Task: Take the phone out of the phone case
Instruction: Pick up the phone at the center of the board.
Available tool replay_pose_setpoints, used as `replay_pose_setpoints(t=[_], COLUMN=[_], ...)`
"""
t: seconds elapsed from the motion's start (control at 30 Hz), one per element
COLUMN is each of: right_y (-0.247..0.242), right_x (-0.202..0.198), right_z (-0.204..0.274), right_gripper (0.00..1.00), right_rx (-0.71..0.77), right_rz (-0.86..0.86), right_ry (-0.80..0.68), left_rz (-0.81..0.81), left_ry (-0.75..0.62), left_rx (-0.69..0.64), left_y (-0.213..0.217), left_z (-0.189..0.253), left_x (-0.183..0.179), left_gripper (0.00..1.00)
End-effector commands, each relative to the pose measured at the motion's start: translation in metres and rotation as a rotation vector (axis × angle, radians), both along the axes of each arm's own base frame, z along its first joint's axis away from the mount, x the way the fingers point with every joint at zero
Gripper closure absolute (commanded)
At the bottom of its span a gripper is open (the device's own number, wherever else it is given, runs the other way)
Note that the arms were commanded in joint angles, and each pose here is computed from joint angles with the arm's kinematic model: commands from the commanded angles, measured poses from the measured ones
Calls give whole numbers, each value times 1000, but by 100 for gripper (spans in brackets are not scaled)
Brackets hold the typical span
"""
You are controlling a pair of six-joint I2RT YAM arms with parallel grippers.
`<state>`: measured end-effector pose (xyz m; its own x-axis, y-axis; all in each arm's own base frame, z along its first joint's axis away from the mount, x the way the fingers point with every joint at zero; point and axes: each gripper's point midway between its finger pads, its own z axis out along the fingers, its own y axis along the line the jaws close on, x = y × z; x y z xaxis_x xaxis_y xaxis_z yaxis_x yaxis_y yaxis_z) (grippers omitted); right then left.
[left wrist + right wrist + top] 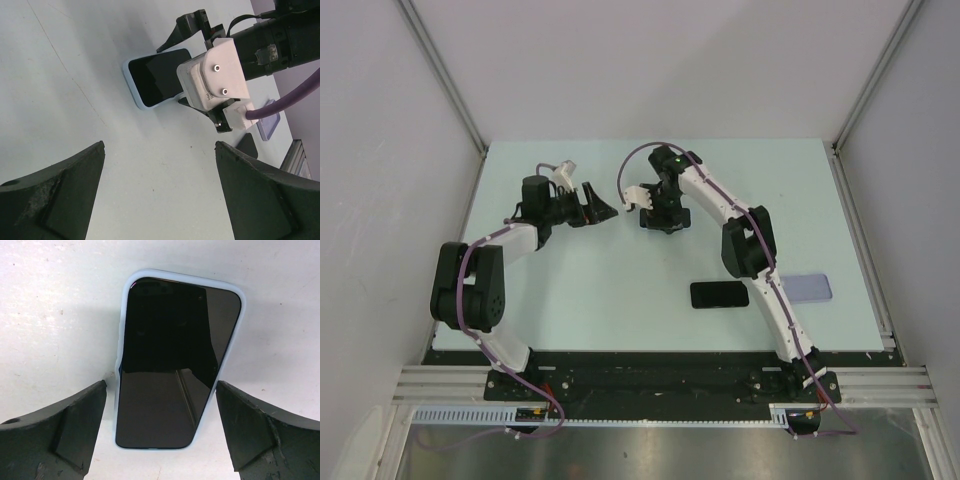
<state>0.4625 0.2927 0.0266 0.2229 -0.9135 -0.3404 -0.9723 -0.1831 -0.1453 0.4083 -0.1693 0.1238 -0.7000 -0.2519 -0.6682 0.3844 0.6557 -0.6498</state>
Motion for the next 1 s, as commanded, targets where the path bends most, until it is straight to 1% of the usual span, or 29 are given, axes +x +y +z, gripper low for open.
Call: replay_pose_setpoints(t=[0.0, 0.13, 0.2, 0.23, 0.27, 0.33, 0.37, 0.47, 0.53, 0.63, 0.7, 0.8, 0.97], right_y=[-10, -9, -5, -8, -5, 0, -3, 3, 5, 6, 7, 3, -6], right_x=[-39, -58, -68, -76, -80, -88, -101, -112, -115, -106, -98, -93, -104], right_z=[-37, -33, -23, -28, -19, -18, -25, -20, -20, -24, -22, -26, -33], right_gripper=[8, 12, 14, 14, 14, 14, 13, 12, 11, 5, 2, 3, 5], right_rx=[-51, -43, -33, -41, -26, -23, -43, -35, -31, -27, -11, -18, -85], right_rz=[-13, -30, -34, -43, -45, -50, -51, -66, -104, -161, -191, -218, -175], right_ry=[195, 256, 266, 290, 287, 281, 307, 312, 335, 323, 319, 323, 319], left_rz=[-20, -19, -19, -20, -20, -19, -20, -19, -21, -20, -21, -19, -13], left_ry=[-40, -46, -49, -45, -46, -45, -50, -52, -54, -57, -59, -62, -60], left_rx=[-4, -3, -3, -4, -4, -6, -6, -7, -9, -10, -10, -11, -12], left_y=[0, 0, 0, 0, 0, 0, 0, 1, 0, 0, 0, 0, 3], left_z=[13, 14, 15, 14, 15, 15, 17, 18, 20, 21, 22, 24, 23], left_x=[3, 3, 4, 3, 3, 3, 3, 3, 2, 2, 2, 1, 2], left_gripper=[5, 5, 5, 5, 5, 5, 5, 5, 5, 5, 5, 5, 5])
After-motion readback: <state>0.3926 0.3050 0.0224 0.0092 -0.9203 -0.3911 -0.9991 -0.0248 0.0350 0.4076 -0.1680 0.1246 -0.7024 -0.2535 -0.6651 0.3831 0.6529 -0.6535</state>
